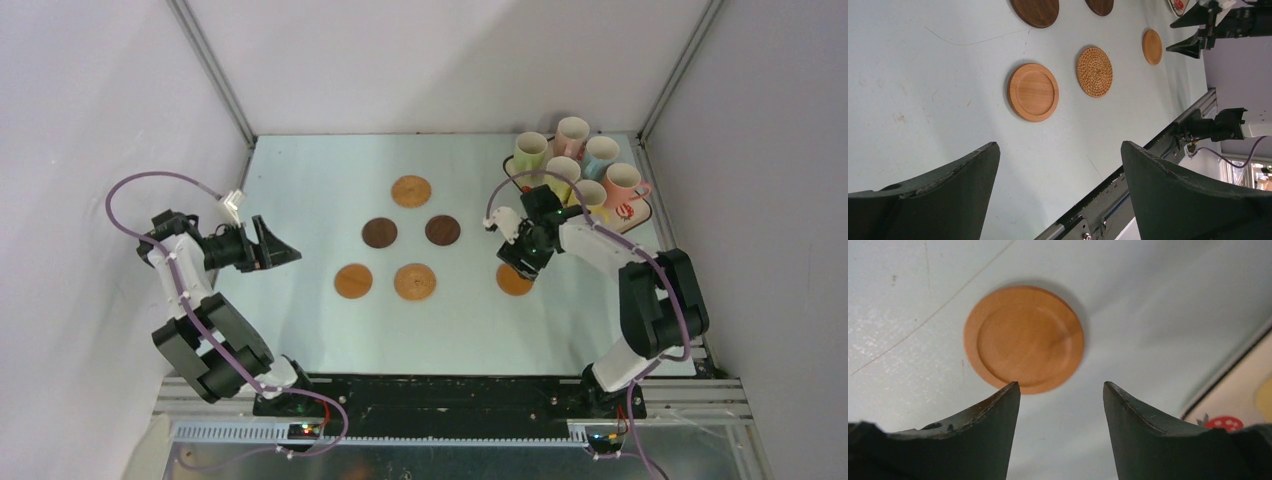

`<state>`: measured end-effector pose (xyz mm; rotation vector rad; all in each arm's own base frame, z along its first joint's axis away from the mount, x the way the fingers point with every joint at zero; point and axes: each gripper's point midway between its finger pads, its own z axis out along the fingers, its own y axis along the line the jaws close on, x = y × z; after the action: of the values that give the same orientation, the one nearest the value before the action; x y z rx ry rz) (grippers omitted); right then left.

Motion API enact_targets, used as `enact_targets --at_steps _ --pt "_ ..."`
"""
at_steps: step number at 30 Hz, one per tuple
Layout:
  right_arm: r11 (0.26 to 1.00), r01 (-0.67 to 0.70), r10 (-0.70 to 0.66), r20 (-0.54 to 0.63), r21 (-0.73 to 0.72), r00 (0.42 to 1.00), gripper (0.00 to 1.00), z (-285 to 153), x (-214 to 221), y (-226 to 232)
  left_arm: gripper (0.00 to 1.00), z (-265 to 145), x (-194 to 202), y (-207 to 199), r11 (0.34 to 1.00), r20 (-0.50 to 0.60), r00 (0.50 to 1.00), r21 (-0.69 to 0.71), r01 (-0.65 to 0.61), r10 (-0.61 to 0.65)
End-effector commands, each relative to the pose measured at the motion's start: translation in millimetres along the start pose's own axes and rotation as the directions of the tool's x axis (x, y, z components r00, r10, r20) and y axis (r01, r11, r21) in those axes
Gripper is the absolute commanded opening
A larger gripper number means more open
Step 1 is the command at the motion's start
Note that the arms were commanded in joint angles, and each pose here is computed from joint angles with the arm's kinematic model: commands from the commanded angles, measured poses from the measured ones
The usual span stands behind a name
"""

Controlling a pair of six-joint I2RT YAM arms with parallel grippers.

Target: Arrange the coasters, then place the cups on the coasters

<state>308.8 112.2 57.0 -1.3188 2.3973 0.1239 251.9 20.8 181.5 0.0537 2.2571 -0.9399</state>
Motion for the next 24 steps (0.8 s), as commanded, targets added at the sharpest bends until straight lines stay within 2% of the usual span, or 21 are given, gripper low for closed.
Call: enact_targets --at_steps 1,5,15,24 --pt "0.996 0.05 -0.051 -0.005 -0.07 0.999 0.64 20 -7 17 0.98 -5 -14 -6 0.999 0.041 0.998 0.017 -0.051 0.05" --pt "0.991 0.084 -0.089 -0.041 -0.101 0.995 0.61 35 -6 31 0.98 -5 -14 -6 0.999 0.042 0.998 0.016 -0.05 0.049" --pt "0.968 0.166 -0.181 -0.069 -0.186 0.981 0.6 65 -22 74 0.98 -7 -14 -7 0.998 0.043 0.998 0.013 -0.056 0.055" --pt "0.951 0.185 -0.195 -0.016 -0.249 0.981 0.6 65 -42 100 0.98 -8 -14 -9 0.998 0.046 0.997 0.009 -0.063 0.063"
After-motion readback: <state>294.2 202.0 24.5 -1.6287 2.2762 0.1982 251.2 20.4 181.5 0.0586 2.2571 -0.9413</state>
